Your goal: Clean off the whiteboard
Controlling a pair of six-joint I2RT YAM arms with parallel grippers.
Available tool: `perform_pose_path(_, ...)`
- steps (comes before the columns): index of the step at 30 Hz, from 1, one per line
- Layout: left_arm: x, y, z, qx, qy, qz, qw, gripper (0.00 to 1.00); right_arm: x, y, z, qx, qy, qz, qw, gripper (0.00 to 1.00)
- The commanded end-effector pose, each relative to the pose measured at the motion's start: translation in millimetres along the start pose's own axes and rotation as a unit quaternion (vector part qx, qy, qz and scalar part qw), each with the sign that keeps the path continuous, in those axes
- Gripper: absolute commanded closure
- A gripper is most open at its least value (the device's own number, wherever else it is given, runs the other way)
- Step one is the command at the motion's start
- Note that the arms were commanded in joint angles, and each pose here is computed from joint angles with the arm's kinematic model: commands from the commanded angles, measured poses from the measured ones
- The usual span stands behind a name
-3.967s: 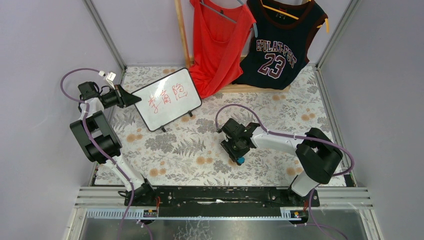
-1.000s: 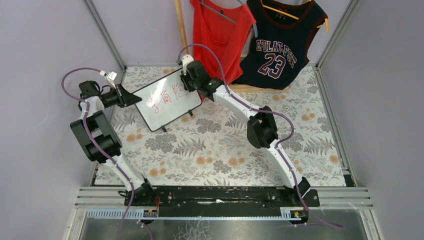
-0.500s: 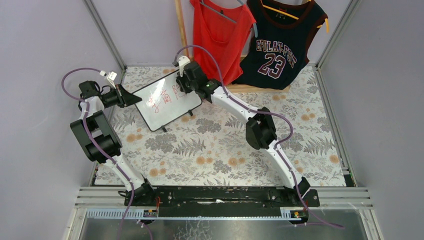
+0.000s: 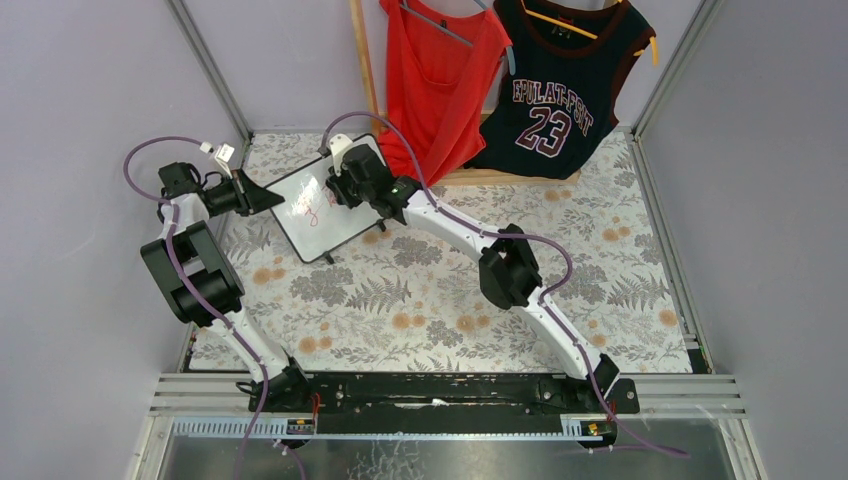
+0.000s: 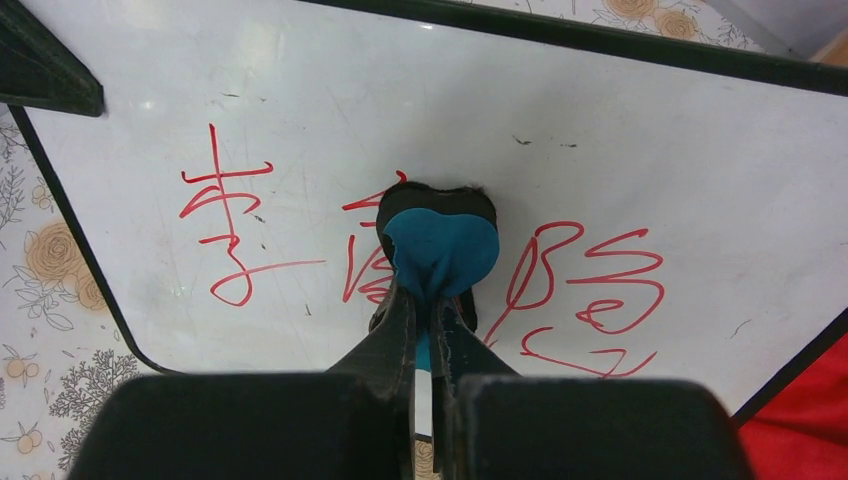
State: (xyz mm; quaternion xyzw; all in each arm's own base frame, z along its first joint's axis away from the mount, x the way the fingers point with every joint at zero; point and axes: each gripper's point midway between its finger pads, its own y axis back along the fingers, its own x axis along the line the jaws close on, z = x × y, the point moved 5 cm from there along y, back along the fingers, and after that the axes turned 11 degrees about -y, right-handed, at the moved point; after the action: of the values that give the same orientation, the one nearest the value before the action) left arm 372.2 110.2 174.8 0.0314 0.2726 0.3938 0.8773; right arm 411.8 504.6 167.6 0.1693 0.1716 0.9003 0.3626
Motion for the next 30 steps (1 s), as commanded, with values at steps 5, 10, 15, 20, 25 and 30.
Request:
perform_pose_path(5,3,-2,-15,0.025,0.005,0.029,0.999,1.00,-43,11,41,-0.053,-0.009,-0.057,0.997,1.00)
perform_pose_path(10,3,-1,-13,0.024,0.004,0.030,0.999,1.00,-68,18,49,-0.058,-0.013,-0.082,0.995,1.00)
perform_pose_path(15,3,-1,-13,0.024,0.004,0.030,0.999,1.00,-83,22,53,-0.062,-0.006,-0.103,0.993,1.00)
perform_pose_path(20,3,-1,-13,0.024,0.003,0.030,0.999,1.00,-85,24,56,-0.064,-0.010,-0.099,0.993,1.00)
perform_pose_path(25,2,-1,-14,0.024,0.004,0.029,0.999,1.00,-70,22,54,-0.061,-0.018,-0.065,0.996,1.00)
perform_pose_path(30,2,-1,-16,0.025,0.004,0.029,0.999,1.00,-40,20,56,-0.065,-0.003,-0.023,0.998,1.00)
